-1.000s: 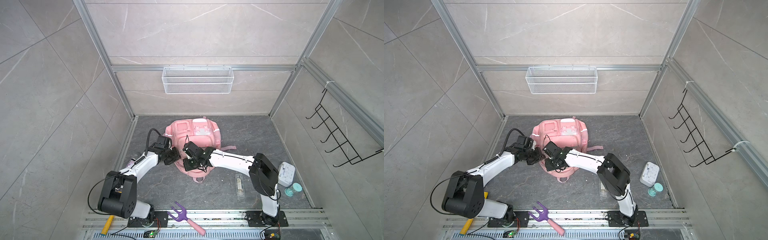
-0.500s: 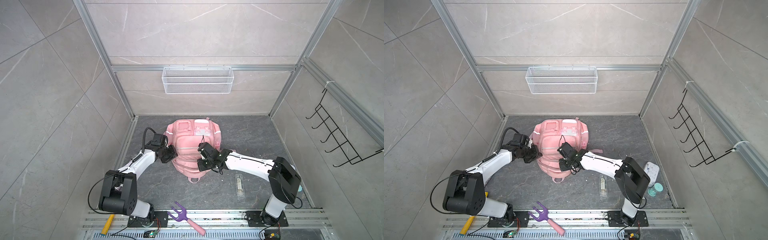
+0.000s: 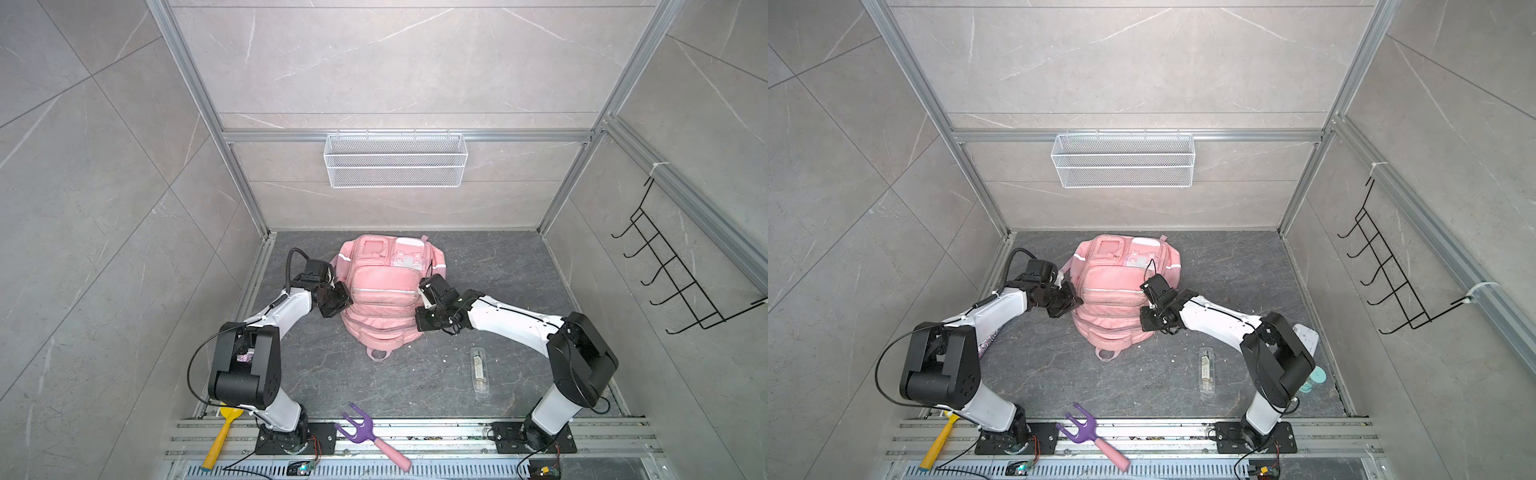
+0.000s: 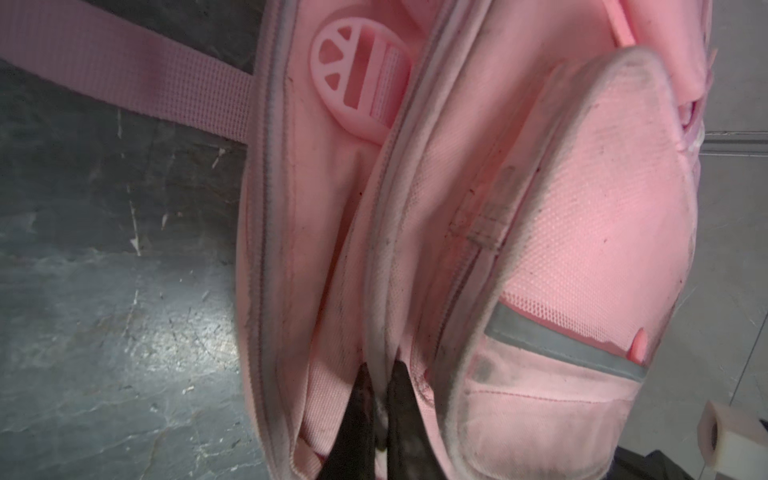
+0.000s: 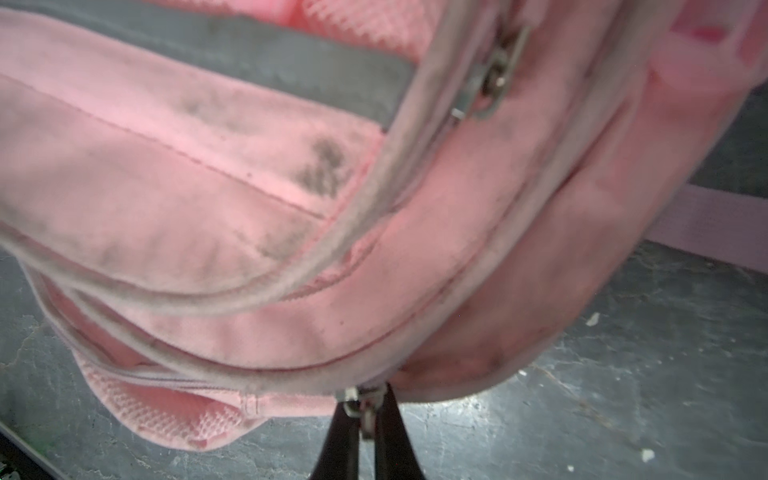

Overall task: Pack books, pencil case, and school supplies into a backpack
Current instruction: Zip the student bag at the center of the table.

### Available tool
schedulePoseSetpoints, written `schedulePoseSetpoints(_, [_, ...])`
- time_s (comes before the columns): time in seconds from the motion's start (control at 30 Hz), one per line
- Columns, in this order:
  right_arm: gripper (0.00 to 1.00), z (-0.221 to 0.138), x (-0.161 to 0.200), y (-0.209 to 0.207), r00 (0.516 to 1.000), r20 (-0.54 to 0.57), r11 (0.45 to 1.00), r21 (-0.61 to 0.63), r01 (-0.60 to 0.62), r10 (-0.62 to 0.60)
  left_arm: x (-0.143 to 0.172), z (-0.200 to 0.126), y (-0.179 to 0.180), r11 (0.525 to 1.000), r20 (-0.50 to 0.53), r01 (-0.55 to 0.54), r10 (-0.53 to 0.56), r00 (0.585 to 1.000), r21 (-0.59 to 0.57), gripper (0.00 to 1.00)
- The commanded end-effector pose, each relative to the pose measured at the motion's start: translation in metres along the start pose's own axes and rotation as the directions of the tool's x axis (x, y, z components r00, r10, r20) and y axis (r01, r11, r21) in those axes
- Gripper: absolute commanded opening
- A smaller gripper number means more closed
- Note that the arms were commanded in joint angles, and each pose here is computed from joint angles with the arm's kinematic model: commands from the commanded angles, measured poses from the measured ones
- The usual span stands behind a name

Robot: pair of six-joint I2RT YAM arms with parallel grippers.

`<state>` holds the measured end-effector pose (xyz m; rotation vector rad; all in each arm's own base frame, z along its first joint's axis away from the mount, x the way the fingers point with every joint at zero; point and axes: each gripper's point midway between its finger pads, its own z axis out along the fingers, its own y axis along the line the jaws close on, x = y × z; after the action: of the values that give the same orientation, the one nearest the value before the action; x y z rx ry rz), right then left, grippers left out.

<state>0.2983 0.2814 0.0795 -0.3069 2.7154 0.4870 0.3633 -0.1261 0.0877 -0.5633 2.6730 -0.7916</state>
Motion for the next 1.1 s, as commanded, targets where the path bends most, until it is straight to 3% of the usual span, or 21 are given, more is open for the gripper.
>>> schedulePoseSetpoints(0.0, [0.00,-0.011,0.014,0.006,0.999,-0.029,1.000,0.021,0.017,-0.016,-0.052,-0.005,-0.012,1.000,0.157,0.006,-0.007,0.987,0.012,0.00])
schedulePoseSetpoints(0.13, [0.00,-0.013,0.017,0.025,0.999,-0.022,1.000,-0.004,0.031,-0.031,-0.064,0.009,-0.019,1.000,0.135,0.010,-0.012,0.991,0.018,0.00])
schedulePoseSetpoints(0.23, [0.00,-0.008,0.019,0.044,0.999,-0.026,0.999,-0.032,0.043,-0.044,-0.068,0.011,-0.030,0.999,0.128,0.004,-0.011,0.992,0.051,0.06])
schedulePoseSetpoints(0.43, [0.00,-0.005,0.005,0.077,0.997,-0.011,0.994,-0.073,0.080,-0.081,-0.060,-0.016,-0.044,0.996,0.156,-0.043,0.032,0.987,0.072,0.41])
schedulePoseSetpoints(0.53, [0.00,-0.002,-0.005,0.093,0.995,-0.005,0.990,-0.101,0.098,-0.099,-0.046,-0.032,-0.043,0.996,0.156,-0.058,0.046,0.987,0.072,0.51])
schedulePoseSetpoints(0.8, [0.00,0.010,-0.029,0.124,0.991,-0.007,0.980,-0.153,0.128,-0.130,0.005,-0.051,-0.032,0.994,0.120,-0.063,0.052,0.991,0.091,0.51])
schedulePoseSetpoints(1.07, [0.00,0.012,-0.026,0.149,0.986,-0.019,0.968,-0.194,0.158,-0.164,0.010,-0.043,-0.027,0.993,0.130,-0.055,0.041,0.991,0.105,0.51])
